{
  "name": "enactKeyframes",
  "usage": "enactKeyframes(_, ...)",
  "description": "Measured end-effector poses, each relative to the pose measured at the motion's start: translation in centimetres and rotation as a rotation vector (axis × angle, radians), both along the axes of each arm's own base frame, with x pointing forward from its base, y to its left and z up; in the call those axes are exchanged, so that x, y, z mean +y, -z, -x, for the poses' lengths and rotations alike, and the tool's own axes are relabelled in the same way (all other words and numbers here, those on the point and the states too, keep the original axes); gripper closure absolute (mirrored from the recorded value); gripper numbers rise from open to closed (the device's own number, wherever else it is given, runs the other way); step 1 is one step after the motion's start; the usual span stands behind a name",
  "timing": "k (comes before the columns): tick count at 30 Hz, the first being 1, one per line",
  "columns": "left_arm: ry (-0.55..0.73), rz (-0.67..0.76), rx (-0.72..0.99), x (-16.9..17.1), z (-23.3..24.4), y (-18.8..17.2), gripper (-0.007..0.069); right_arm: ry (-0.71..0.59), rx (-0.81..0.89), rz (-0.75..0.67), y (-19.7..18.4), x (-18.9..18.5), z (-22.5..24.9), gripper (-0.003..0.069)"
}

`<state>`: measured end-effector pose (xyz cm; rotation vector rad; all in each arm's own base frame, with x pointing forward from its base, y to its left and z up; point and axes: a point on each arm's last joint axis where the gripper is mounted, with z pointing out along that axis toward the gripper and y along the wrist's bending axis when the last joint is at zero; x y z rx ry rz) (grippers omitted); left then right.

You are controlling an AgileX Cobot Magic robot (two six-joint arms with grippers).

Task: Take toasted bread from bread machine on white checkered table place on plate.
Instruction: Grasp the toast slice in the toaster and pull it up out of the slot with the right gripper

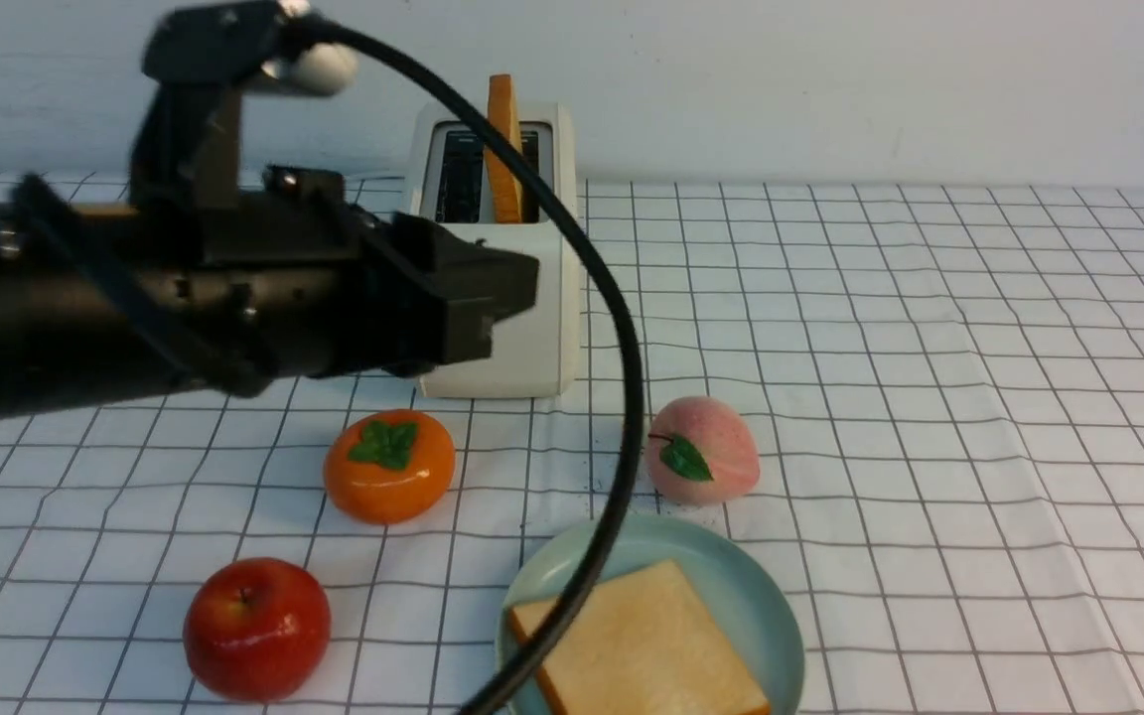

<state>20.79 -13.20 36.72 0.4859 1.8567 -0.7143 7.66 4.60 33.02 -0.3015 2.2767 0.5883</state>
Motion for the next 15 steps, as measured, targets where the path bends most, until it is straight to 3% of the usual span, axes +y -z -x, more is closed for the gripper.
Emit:
enactKeyframes(2, 0.019, -0.007, -0.053, 0.7, 1.6, -1.3, 0.0636, -0.003, 0.054, -0.025, -0.1, 0.2, -1.5, 0.0606)
enactKeyframes(8, -0.019, -0.032, -0.144, 3.0, 5.4, -3.7, 0.0638, -0.021, 0.122, -0.04, -1.9, 0.6, -6.9, 0.0645)
enactKeyframes(15, -0.276, -0.103, -0.112, 7.3, 8.8, -4.4, 0.0638, -0.227, 0.112, -0.007, -4.7, 6.4, -13.9, 0.0657)
